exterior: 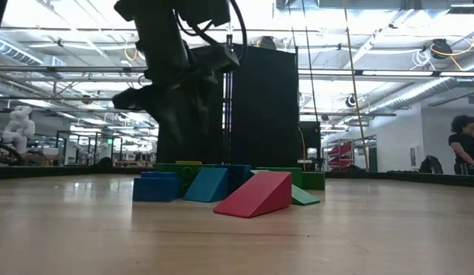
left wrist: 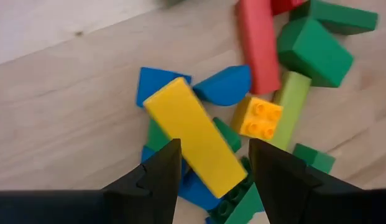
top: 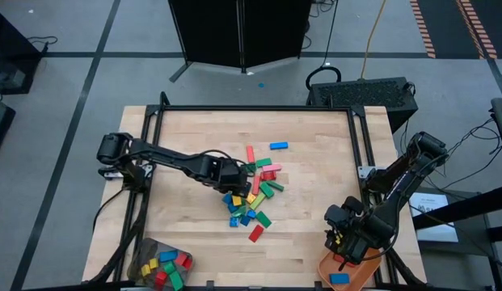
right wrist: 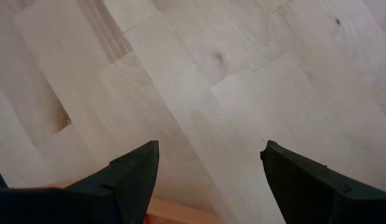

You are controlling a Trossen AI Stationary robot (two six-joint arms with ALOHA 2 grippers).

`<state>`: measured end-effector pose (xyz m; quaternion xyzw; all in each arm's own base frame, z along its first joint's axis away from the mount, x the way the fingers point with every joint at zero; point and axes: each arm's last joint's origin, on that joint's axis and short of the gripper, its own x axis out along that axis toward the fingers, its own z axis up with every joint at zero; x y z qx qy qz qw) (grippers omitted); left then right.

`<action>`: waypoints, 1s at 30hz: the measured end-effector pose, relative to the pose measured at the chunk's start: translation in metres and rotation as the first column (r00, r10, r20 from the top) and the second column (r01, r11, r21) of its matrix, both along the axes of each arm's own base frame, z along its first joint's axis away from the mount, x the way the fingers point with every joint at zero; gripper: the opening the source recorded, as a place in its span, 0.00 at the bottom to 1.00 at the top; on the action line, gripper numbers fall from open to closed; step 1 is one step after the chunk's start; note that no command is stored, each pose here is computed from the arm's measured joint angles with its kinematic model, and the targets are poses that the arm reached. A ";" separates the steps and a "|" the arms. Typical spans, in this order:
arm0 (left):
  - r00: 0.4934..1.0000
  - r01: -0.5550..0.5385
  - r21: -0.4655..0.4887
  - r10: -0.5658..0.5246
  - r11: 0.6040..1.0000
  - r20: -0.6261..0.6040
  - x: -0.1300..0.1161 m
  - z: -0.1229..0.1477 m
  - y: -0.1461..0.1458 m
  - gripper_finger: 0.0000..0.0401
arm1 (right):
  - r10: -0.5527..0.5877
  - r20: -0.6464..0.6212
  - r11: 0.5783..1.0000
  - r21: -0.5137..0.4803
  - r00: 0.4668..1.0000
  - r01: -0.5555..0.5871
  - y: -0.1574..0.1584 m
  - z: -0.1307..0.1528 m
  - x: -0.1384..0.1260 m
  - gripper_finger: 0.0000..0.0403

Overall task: Sort blocks by size
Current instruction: Put the yellow rectangular block into the orange bin

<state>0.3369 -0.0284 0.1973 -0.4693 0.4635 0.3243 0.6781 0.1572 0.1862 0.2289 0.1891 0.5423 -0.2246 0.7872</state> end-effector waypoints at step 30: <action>-0.234 0.884 0.291 -0.885 -0.366 -0.404 -0.002 0.013 -0.005 0.47 | 0.021 0.032 0.999 -0.045 0.999 -0.020 -0.001 0.000 0.001 0.69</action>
